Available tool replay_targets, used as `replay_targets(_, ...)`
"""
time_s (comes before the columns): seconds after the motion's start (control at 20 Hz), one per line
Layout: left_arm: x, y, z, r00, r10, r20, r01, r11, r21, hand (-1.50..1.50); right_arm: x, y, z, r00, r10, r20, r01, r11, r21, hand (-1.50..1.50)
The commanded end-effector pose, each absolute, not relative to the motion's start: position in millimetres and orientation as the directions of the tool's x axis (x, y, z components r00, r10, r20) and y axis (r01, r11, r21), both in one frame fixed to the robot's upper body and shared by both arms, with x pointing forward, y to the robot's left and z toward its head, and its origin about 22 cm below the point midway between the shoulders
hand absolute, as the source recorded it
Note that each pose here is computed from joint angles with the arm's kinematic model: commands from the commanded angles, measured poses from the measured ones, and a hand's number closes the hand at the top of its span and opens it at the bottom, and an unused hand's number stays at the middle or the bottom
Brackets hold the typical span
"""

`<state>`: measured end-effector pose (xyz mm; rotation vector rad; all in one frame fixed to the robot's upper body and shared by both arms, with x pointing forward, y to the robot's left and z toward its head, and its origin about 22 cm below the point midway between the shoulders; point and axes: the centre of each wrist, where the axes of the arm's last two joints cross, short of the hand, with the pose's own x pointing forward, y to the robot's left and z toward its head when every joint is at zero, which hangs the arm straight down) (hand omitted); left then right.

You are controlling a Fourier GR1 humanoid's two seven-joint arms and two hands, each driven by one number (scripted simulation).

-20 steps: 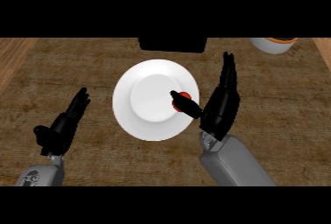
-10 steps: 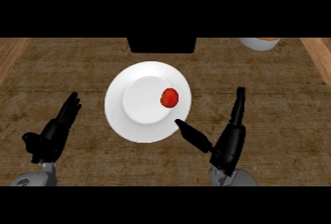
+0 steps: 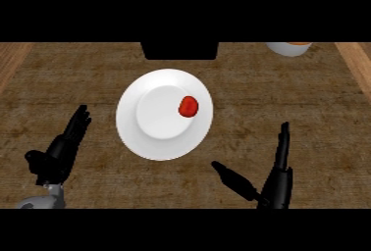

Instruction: Pick the tomato from the placemat and place it in the plate

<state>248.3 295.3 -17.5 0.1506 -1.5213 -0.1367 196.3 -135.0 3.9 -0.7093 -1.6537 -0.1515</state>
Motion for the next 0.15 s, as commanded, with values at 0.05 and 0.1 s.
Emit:
replay_targets(0.05, 261.1, 290.1, -12.7, 0.045, -0.189, 0.981, -0.002, 0.982, 0.189, 0.00, 173.8, -151.1, -19.1, -0.026, 0.375, 0.927, 0.540, 0.786, -0.303, -1.50)
replay_targets(0.1, 245.4, 292.5, -19.8, 0.051, -0.199, 0.979, -0.008, 0.980, 0.200, 0.00, 184.7, -161.8, -11.2, -0.040, 0.379, 0.924, 0.556, 0.777, -0.294, -1.50)
